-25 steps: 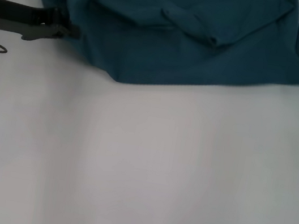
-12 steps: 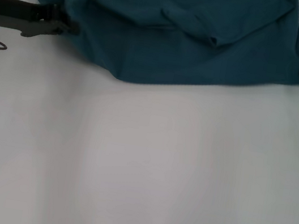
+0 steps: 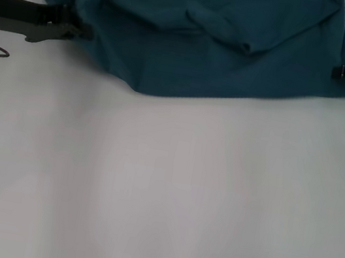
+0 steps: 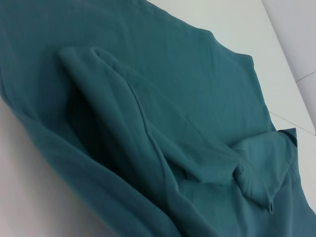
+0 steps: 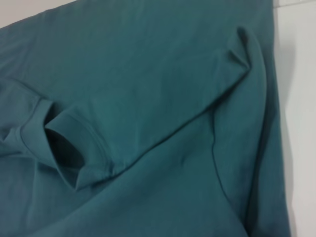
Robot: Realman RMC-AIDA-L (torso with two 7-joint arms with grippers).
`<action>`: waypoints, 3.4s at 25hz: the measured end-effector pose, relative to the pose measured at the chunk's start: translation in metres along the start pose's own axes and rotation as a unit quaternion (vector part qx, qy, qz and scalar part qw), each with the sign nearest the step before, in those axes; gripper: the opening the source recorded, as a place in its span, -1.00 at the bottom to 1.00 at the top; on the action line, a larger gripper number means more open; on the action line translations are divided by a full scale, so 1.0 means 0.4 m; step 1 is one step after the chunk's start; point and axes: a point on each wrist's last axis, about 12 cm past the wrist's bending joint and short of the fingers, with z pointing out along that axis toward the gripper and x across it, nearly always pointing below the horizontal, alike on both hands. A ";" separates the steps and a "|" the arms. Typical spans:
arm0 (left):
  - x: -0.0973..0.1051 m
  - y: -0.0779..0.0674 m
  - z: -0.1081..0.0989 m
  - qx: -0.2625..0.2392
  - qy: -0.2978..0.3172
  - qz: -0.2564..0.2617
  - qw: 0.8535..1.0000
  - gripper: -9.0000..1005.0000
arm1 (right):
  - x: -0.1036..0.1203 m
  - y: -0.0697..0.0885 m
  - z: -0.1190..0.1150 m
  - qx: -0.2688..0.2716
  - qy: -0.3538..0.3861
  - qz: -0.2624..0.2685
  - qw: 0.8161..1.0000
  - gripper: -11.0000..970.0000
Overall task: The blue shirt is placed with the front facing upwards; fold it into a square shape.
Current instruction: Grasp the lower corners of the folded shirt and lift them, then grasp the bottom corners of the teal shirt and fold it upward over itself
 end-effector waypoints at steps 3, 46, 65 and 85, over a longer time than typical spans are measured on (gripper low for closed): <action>-0.001 0.002 -0.002 0.000 -0.003 -0.002 1.000 -0.97 | -0.003 0.011 0.010 -0.002 0.001 -0.007 1.000 0.90; 0.000 0.012 -0.021 -0.002 0.012 -0.002 1.000 -0.97 | -0.012 0.014 -0.015 -0.003 0.044 -0.001 0.999 -0.77; 0.135 0.047 -0.185 -0.026 0.256 0.006 0.966 -0.97 | 0.088 0.075 -0.122 -0.066 0.277 -0.041 0.958 -0.86; 0.150 0.019 -0.232 0.033 0.243 0.006 0.969 -0.97 | 0.082 0.111 -0.180 -0.155 0.204 -0.031 0.966 -0.83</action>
